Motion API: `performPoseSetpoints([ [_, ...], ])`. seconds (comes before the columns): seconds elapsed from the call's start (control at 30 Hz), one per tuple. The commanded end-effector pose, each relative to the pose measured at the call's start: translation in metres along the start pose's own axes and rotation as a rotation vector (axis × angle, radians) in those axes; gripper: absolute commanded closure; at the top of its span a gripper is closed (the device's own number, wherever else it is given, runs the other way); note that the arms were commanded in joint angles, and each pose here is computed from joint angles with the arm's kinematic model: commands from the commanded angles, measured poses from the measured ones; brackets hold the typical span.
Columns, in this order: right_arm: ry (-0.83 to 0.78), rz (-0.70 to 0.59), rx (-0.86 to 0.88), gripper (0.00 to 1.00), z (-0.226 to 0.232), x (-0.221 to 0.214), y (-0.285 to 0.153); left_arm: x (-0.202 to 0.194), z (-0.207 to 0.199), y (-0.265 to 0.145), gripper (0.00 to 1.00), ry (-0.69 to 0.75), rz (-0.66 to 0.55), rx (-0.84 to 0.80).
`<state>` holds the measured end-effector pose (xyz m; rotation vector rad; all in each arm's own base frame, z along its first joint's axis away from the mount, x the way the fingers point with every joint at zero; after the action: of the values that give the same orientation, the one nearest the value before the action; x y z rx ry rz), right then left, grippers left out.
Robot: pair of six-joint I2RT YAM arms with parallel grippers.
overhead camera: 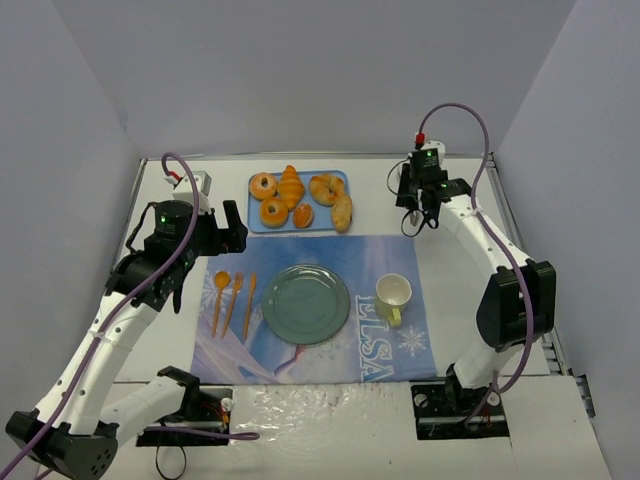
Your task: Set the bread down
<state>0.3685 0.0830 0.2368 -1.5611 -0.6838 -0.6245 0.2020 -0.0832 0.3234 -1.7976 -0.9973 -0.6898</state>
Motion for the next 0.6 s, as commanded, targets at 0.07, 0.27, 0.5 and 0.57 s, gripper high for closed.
performPoseSetpoints([
  [0.07, -0.034, -0.159, 0.142, 0.62, 0.032, 0.031, -0.050, 0.014, -0.004, -0.002, 0.03, -0.008, -0.070, -0.018],
  [0.27, -0.077, -0.150, 0.219, 0.62, 0.060, 0.021, -0.060, 0.014, -0.004, -0.002, 0.03, -0.006, -0.072, -0.014],
  [0.5, -0.129, -0.121, 0.259, 0.62, 0.091, 0.000, -0.065, 0.014, -0.004, -0.002, 0.03, -0.007, -0.073, -0.013],
  [0.57, -0.140, -0.111, 0.259, 0.62, 0.097, -0.007, -0.065, 0.014, -0.004, -0.002, 0.03, -0.007, -0.072, -0.013],
])
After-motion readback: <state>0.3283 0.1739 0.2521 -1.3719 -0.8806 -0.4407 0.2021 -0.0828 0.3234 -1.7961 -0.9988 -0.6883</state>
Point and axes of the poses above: each gripper's point midway between its finger pads, its own y axis out along the fingers, its own z axis along the line the jaws close on, x = y × z, the point moved 10 cm from there along -y, back along the fingers, and after that the axes turned 12 degrees about -y, right-handed, at the moved point
